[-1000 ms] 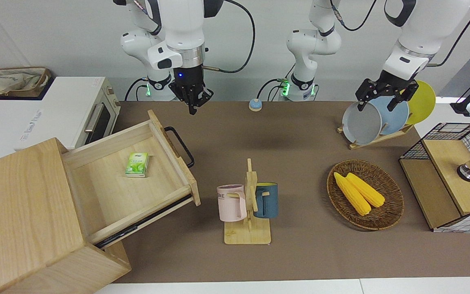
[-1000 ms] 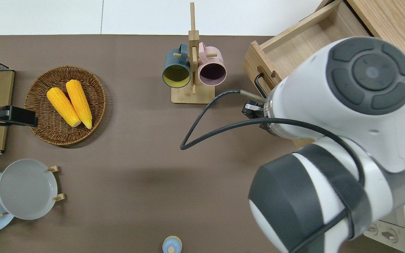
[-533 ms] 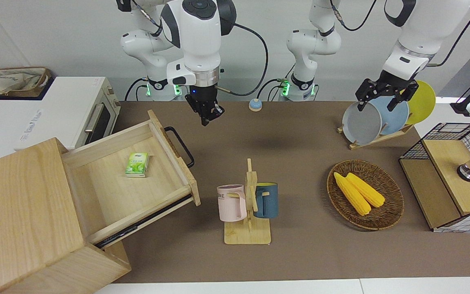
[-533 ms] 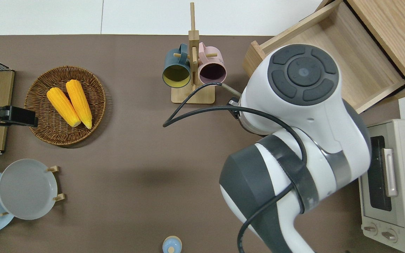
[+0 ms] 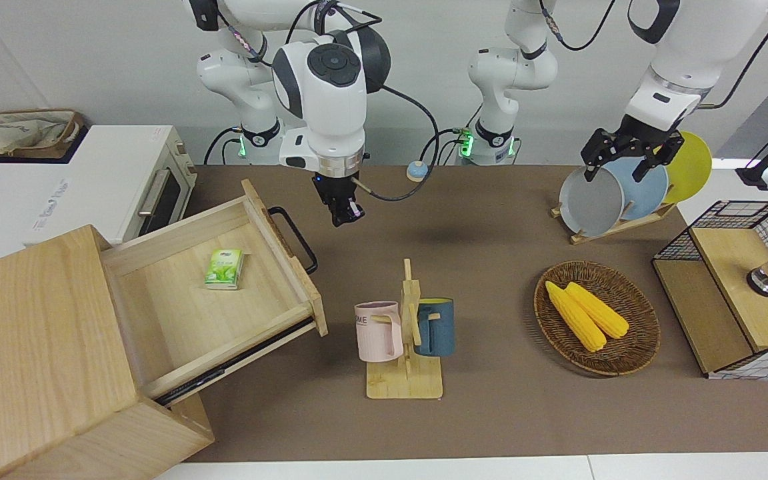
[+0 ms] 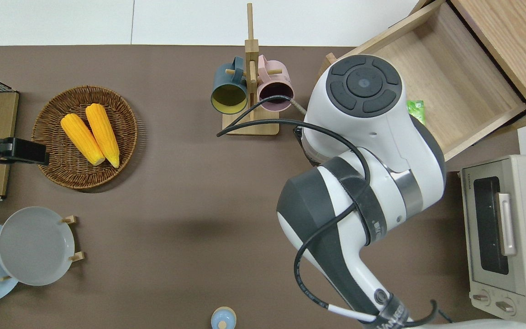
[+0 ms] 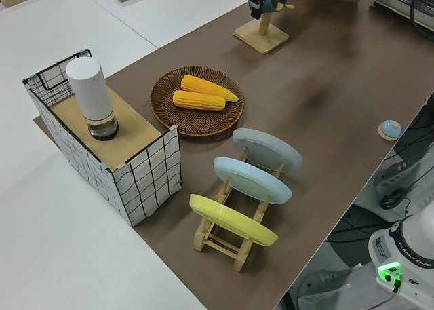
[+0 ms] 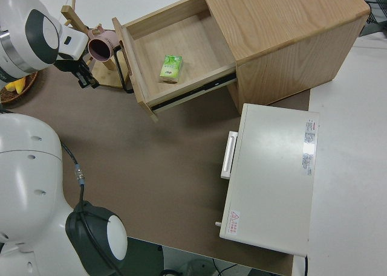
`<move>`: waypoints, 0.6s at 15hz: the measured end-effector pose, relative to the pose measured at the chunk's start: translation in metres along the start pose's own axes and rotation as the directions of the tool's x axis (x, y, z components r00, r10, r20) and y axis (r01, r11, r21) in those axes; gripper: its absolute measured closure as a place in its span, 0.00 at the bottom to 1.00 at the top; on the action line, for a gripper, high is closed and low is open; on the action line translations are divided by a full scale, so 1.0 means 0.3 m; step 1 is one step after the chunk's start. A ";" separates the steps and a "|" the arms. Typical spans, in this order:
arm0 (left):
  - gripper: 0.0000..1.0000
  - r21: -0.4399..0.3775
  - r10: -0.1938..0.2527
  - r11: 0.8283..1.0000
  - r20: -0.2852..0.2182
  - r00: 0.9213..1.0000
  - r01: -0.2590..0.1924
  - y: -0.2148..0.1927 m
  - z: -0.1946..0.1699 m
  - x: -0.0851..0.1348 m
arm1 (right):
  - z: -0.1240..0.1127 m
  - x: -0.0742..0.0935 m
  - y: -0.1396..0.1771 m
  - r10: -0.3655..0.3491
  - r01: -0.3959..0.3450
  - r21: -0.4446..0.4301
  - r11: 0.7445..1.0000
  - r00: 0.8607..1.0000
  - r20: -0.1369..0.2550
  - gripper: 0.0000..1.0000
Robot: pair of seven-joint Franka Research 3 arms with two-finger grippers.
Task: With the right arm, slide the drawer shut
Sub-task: 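Push the wooden drawer away from the robot with the right gripper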
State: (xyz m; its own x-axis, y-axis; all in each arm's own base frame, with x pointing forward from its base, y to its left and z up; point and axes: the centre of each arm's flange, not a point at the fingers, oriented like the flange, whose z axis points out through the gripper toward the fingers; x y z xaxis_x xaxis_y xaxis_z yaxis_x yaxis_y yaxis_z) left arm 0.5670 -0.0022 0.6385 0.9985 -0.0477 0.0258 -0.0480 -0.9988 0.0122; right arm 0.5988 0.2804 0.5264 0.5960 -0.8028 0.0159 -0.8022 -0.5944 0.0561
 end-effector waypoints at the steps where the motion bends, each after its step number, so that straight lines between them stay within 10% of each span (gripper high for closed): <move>1: 0.00 0.000 0.000 1.000 0.000 1.000 0.000 0.000 0.000 0.000 | 0.014 0.016 -0.012 0.026 -0.026 0.015 1.000 1.000 0.007 0.99; 9: 0.00 0.000 0.000 1.000 0.000 1.000 0.000 0.000 0.000 0.000 | 0.070 0.105 -0.041 0.126 -0.128 0.059 0.990 0.991 0.035 0.99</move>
State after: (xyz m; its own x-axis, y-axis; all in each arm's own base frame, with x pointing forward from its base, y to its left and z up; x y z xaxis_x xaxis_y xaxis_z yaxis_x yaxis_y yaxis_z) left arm 0.5670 -0.0022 0.6385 0.9985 -0.0477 0.0258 -0.0480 -0.9988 0.0122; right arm 0.6266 0.2613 0.5051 0.4882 -0.8727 -0.0119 -0.8727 -0.4881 -0.0056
